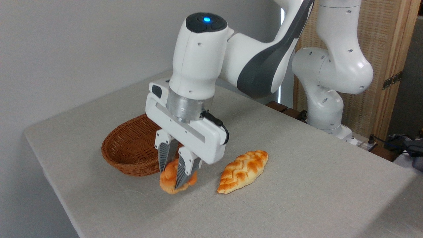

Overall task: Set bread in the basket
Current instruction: 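Lift the bun and carry it over the wicker basket, then lower the bun into the basket and open the gripper, then raise the open gripper up out of the basket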

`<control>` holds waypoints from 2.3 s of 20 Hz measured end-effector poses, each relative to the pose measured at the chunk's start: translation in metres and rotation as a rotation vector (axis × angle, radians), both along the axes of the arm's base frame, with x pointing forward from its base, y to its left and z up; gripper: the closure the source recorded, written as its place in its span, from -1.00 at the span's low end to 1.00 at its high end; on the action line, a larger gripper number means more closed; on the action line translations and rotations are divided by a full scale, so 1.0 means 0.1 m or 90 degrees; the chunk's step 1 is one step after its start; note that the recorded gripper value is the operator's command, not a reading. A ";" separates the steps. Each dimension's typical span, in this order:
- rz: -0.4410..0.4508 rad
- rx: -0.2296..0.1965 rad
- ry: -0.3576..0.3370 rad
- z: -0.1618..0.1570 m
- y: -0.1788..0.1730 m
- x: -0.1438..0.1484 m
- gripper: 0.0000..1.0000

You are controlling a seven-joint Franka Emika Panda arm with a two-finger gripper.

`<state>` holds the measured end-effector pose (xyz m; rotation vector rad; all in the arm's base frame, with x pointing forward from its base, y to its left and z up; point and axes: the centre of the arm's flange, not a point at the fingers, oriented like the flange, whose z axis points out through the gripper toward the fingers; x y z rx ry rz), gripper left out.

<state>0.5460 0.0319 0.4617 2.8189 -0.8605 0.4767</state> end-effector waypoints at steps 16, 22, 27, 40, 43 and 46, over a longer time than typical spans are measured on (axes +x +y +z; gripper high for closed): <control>0.023 -0.082 0.065 0.34 -1.95 0.05 -0.22; 0.002 -0.032 0.048 0.16 -1.97 0.15 -0.93; -0.011 -0.005 0.045 0.12 -1.96 0.16 -1.00; -0.012 -0.006 0.035 0.20 -1.98 0.17 -1.00; -0.007 -0.010 0.009 0.46 -1.94 0.17 -1.00; -0.015 0.004 0.025 0.78 -1.85 0.14 -1.00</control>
